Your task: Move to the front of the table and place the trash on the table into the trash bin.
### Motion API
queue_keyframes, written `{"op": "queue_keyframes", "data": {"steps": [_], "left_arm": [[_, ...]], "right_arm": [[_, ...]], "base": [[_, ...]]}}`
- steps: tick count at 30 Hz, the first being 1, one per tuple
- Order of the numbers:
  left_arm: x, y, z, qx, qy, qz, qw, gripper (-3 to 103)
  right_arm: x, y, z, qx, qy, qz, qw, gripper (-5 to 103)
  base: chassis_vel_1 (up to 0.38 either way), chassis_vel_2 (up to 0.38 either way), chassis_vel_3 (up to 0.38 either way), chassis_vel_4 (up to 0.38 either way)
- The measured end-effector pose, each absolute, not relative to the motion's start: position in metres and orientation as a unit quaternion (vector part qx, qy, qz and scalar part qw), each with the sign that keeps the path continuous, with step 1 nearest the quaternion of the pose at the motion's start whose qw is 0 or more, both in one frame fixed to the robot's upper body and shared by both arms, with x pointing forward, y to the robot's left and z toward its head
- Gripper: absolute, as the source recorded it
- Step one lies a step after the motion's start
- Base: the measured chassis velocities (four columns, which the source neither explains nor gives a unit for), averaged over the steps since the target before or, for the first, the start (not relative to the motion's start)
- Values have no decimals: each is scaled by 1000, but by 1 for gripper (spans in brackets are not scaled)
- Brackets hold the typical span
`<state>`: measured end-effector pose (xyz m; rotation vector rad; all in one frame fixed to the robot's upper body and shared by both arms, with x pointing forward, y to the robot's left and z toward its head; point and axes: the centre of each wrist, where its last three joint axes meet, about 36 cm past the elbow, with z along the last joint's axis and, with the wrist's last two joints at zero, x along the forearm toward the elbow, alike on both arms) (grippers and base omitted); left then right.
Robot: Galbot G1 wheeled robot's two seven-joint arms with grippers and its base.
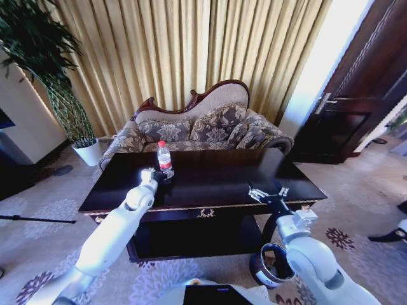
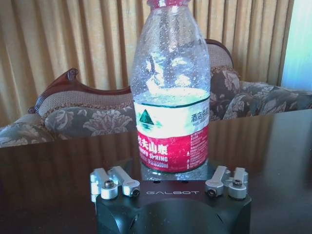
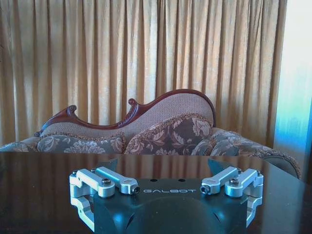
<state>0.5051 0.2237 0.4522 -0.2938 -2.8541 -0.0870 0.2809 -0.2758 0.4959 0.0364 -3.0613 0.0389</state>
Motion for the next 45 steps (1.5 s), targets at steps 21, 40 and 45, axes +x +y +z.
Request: {"op": "queue_keyframes", "data": {"steps": [21,40,45], "left_arm": [[499,249,462,-140,-979,-117,87,30],[492,295,494,-236,-922,-307,-22,30],[491,278,516,-264,-910,-315,-55,30]], "right_arm": [[288,-276,498,32,-998,-2,44,100],[304,-262,541,181,-979,-88,26,100],[320,-263,558,233,-967,-101,12,100]], "base": [[0,0,0,0],[0,0,0,0],[0,0,0,0]]}}
